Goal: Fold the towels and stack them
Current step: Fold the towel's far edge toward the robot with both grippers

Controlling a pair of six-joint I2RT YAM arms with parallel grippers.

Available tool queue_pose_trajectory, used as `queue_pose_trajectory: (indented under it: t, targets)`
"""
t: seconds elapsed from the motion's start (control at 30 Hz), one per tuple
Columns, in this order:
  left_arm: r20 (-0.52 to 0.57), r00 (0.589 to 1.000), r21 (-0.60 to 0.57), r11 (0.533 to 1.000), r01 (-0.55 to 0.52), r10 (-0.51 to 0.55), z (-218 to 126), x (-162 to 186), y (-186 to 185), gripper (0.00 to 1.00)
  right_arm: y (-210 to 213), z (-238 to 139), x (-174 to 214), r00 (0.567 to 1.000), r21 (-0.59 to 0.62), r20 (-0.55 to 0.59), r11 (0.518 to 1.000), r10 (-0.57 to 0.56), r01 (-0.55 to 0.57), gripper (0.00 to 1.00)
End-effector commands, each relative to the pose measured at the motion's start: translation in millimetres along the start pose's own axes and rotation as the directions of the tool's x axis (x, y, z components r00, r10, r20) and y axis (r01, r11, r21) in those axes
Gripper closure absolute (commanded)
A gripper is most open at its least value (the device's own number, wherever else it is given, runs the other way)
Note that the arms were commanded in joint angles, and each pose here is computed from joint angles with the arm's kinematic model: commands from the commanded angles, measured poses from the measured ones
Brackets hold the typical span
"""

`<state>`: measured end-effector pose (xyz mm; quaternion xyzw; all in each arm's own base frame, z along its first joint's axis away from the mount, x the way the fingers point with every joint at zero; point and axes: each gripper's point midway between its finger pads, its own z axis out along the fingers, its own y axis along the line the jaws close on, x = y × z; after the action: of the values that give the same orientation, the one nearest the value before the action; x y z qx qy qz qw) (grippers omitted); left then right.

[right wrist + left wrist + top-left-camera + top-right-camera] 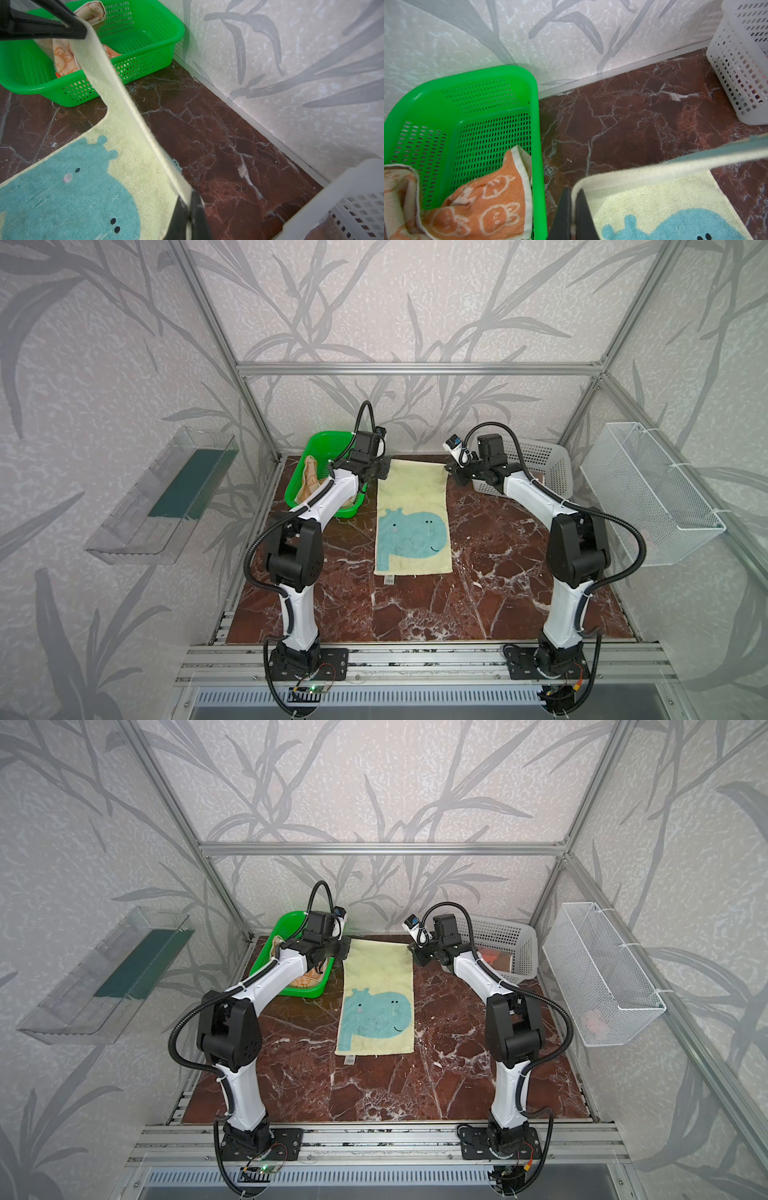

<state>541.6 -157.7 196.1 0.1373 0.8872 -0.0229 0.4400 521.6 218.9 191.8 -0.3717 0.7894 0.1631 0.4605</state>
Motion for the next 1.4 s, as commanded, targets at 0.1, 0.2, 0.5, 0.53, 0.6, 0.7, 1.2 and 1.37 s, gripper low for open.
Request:
queue_pose_trajectory:
  t: [0.1, 0.2, 0.5, 0.53, 0.6, 0.7, 1.2, 1.37]
  targets:
    - [0.023, 0.999, -0.008, 0.999, -0.039, 0.04, -12, 9, 6, 1.0, 9, -6, 23, 1.0, -0.059, -0.015, 0.998, -0.024, 0.023, 1.0]
    - [0.04, 0.998, -0.012, 0.999, -0.053, 0.053, -23, 16, 7, 1.0, 20, -13, 30, 0.999, -0.092, -0.029, 0.995, -0.029, 0.027, 1.0]
    - [-0.004, 0.994, -0.061, 0.992, -0.108, 0.108, -60, 58, -1, 1.0, 60, -41, 62, 0.993, -0.203, -0.12, 0.978, 0.015, -0.039, 1.0]
    - [-0.013, 0.993, -0.075, 0.99, -0.119, 0.118, -64, 64, -3, 1.0, 65, -44, 65, 0.992, -0.219, -0.128, 0.975, 0.02, -0.048, 1.0]
    - [-0.028, 0.992, -0.096, 0.988, -0.125, 0.123, -70, 73, -5, 1.0, 73, -49, 70, 0.989, -0.238, -0.146, 0.969, 0.035, -0.07, 1.0]
    - [-0.05, 0.992, -0.107, 0.987, -0.116, 0.112, -78, 88, -9, 1.0, 85, -57, 78, 0.982, -0.262, -0.183, 0.961, 0.047, -0.095, 1.0]
    - [-0.098, 0.993, -0.055, 0.996, -0.066, 0.06, -111, 136, -22, 1.0, 141, -85, 131, 0.919, -0.251, -0.391, 0.955, 0.051, -0.16, 1.0]
    - [-0.125, 0.992, -0.004, 1.0, -0.028, 0.028, -117, 157, -30, 1.0, 145, -94, 143, 0.891, -0.214, -0.45, 0.96, 0.066, -0.18, 1.0]
